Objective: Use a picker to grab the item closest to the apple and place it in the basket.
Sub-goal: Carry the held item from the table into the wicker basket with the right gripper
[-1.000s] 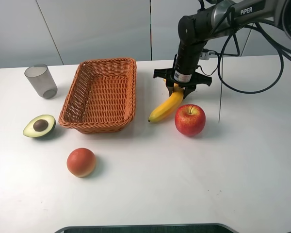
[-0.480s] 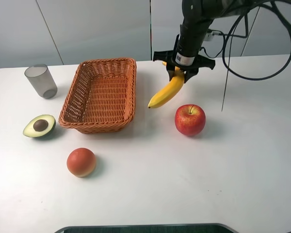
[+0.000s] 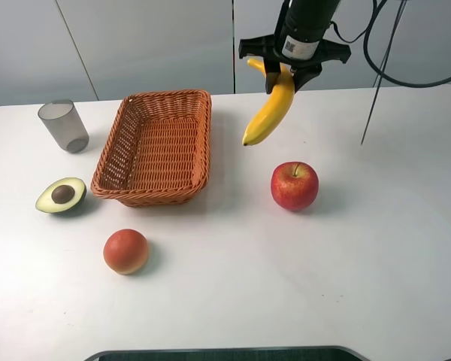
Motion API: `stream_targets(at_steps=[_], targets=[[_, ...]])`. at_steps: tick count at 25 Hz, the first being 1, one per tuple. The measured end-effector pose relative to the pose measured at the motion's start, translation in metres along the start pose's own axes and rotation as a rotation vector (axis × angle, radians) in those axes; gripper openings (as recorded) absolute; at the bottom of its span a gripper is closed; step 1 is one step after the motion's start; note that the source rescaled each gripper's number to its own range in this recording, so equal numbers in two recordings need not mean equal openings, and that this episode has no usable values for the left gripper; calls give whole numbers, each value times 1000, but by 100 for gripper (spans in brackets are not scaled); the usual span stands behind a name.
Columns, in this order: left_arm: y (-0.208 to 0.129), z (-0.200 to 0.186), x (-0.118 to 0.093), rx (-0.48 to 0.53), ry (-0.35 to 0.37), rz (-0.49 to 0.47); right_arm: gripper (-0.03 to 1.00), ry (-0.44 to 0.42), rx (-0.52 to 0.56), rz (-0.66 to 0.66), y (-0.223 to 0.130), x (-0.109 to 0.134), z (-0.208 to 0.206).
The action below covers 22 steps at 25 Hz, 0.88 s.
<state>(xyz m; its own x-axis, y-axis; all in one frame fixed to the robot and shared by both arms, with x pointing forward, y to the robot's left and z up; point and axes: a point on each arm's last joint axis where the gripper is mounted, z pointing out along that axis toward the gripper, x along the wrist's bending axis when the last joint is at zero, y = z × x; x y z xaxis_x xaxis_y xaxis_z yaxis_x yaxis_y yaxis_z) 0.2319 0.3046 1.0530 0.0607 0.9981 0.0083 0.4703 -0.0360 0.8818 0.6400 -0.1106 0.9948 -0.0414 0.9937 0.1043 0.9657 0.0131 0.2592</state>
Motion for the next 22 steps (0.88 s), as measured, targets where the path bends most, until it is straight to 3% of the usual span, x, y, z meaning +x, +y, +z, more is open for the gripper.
stream_targets(at_steps=[4,10,15,22], targets=[[0,0,0,0,0,0,2,29,-28,-61,-3,21,-18],[0,0,0,0,0,0,2,126,-120,-143,-2,72,-32],[0,0,0,0,0,0,2,172,-147,-213,-8,113,-14],[0,0,0,0,0,0,2,245,-229,-266,-17,147,7]])
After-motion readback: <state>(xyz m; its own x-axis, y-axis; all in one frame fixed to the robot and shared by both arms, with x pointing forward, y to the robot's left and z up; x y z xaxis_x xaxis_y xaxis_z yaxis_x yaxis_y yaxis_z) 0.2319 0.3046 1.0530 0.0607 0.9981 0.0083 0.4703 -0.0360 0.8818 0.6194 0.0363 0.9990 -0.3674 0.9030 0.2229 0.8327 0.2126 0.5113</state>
